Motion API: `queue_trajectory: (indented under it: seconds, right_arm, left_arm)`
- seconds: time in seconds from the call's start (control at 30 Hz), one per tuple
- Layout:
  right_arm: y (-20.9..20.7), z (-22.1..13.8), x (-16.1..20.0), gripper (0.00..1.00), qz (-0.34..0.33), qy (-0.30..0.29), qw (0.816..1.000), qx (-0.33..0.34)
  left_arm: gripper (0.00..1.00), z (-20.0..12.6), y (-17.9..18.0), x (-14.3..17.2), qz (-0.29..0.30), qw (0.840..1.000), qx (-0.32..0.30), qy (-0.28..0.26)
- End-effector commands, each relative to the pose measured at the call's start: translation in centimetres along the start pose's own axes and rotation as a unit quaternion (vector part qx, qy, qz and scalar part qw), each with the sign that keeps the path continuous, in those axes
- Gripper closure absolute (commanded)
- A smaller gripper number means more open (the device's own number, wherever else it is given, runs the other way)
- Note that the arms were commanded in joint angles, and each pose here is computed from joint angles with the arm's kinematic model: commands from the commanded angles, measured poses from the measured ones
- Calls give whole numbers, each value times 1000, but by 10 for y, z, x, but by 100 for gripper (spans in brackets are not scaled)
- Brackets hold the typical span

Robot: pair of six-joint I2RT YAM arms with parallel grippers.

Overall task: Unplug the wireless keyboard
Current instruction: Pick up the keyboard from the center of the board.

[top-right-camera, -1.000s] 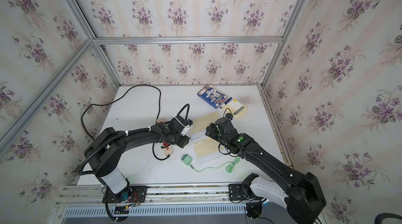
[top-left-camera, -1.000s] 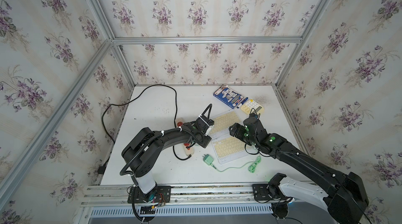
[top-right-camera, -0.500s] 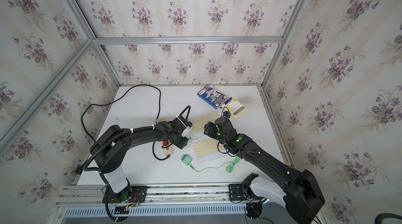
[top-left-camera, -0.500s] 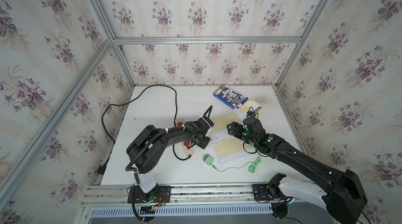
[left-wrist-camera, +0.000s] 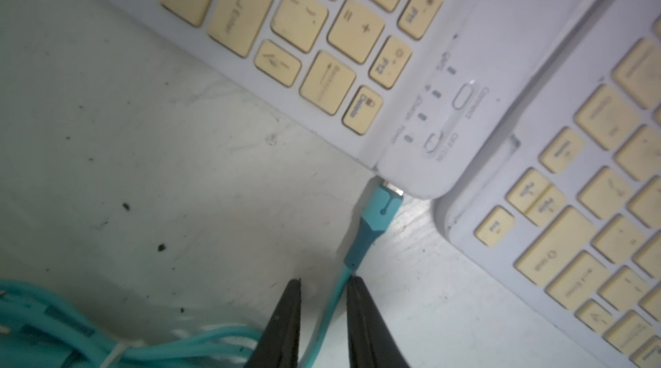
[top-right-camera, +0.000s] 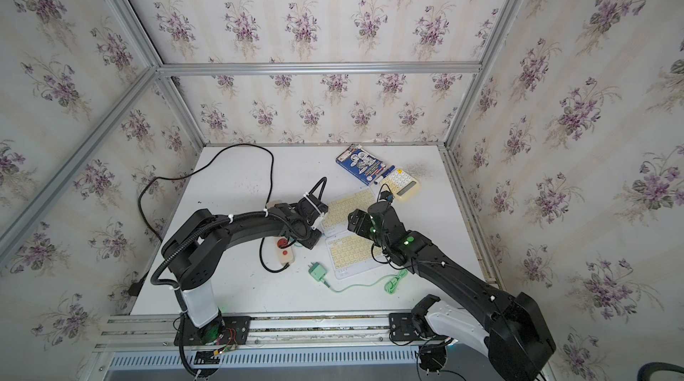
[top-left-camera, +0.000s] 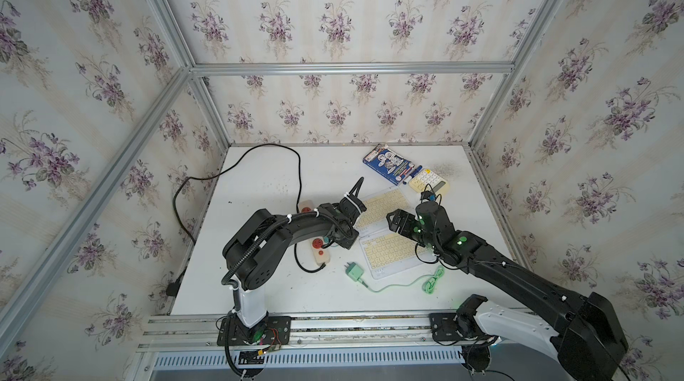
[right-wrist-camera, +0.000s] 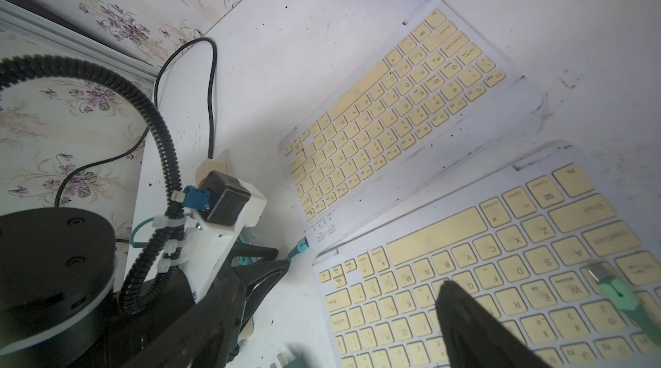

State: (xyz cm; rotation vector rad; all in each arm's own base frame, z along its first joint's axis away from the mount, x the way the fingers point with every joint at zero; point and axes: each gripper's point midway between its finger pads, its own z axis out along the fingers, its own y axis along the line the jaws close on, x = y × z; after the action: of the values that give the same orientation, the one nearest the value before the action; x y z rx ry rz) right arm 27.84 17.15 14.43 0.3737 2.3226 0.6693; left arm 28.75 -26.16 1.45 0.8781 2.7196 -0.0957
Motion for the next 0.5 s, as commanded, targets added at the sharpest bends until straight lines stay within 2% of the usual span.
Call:
queue_trajectory:
  seconds: [0.0,0.3,0.47]
  right_arm:
    - [4,-1,-3,9,10,-8,1000,-10]
    - [-8,-9,-6,8,55,-36,998,-10]
    - [-15,-11,-4,3,89,-44,995,-9]
  left_arm:
    - [81,6,0,17,6,999,3,34]
    - [95,1,-9,12,12,999,33,28]
    - [100,-20,-12,-4,6,999,54,-5]
